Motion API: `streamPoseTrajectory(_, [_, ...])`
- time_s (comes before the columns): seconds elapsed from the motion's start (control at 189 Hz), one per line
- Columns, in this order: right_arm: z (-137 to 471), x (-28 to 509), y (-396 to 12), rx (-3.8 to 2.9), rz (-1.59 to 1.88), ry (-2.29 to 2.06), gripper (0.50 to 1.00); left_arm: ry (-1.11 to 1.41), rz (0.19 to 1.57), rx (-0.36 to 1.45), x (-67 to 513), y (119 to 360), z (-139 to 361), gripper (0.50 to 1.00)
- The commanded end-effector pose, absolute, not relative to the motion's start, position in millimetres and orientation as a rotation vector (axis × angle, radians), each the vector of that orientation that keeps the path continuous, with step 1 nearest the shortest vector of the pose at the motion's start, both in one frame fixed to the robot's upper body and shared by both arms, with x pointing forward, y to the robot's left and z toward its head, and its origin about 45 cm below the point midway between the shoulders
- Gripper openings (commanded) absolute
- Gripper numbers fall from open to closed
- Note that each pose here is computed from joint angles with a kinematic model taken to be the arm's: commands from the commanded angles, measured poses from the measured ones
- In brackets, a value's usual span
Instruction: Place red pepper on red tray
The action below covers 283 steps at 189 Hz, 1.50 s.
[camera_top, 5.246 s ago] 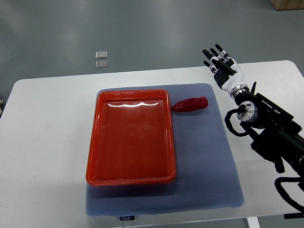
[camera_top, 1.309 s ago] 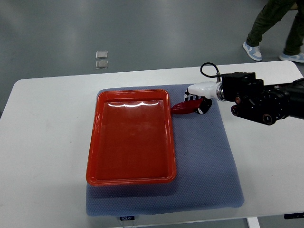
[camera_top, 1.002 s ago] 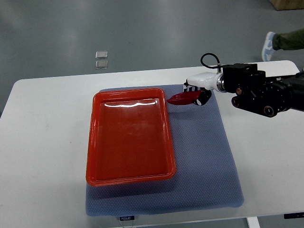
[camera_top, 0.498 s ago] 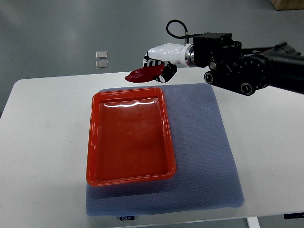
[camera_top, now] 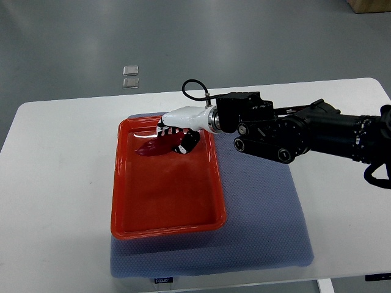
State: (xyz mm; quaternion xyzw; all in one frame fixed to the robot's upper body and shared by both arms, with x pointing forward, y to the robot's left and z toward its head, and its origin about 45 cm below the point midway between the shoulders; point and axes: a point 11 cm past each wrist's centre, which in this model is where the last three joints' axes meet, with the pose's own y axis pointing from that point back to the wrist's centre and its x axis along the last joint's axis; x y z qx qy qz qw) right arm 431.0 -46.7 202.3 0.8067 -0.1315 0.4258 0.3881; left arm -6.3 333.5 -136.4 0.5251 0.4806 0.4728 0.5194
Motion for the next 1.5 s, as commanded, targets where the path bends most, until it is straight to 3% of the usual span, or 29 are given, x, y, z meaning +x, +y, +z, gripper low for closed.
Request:
streamPoseTrajectory(0.0, [191.3, 431.2, -54.9, 2.037, 1.058, -0.347, 0.572, 1.151, 1.134, 1.258, -5.6, 333.5, -136.4, 1.0])
streamPoseTrajectory(0.154, [188.4, 431.8, -57.8, 2.029, 1.054, -0.352, 0.603, 1.152, 1.135, 1.26, -6.5, 334.1, -136.4, 1.0])
streamPoseTrajectory(0.344, [190.2, 432.6, -57.0, 2.036, 1.054, -0.363, 0.782, 1.151, 1.135, 1.259, -5.6, 334.1, -136.3, 1.0])
streamPoseTrajectory(0.583, [193.9, 433.8, -55.3, 2.042, 1.055, -0.369, 0.827, 1.151, 1.135, 1.259, -5.6, 334.1, -136.3, 1.0])
streamPoseTrajectory(0.662, [197.4, 435.0, -53.8, 2.058, 1.059, -0.382, 0.903, 1.151, 1.135, 1.259, -5.6, 334.1, -136.3, 1.0])
streamPoseTrajectory(0.911, [247.2, 448.4, -32.3, 2.283, 1.003, -0.604, 0.913, 1.152, 1.135, 1.26, -6.5, 334.1, -136.4, 1.0])
streamPoseTrajectory(1.065, [258.2, 456.6, -39.3, 2.486, 0.731, -0.87, 0.913, 1.152, 1.135, 1.26, -6.5, 334.1, -136.4, 1.0])
streamPoseTrajectory(1.494, [255.3, 485.9, -114.0, 2.679, -0.036, -1.587, 0.913, 1.153, 1.136, 1.259, -6.4, 334.0, -136.4, 1.0])
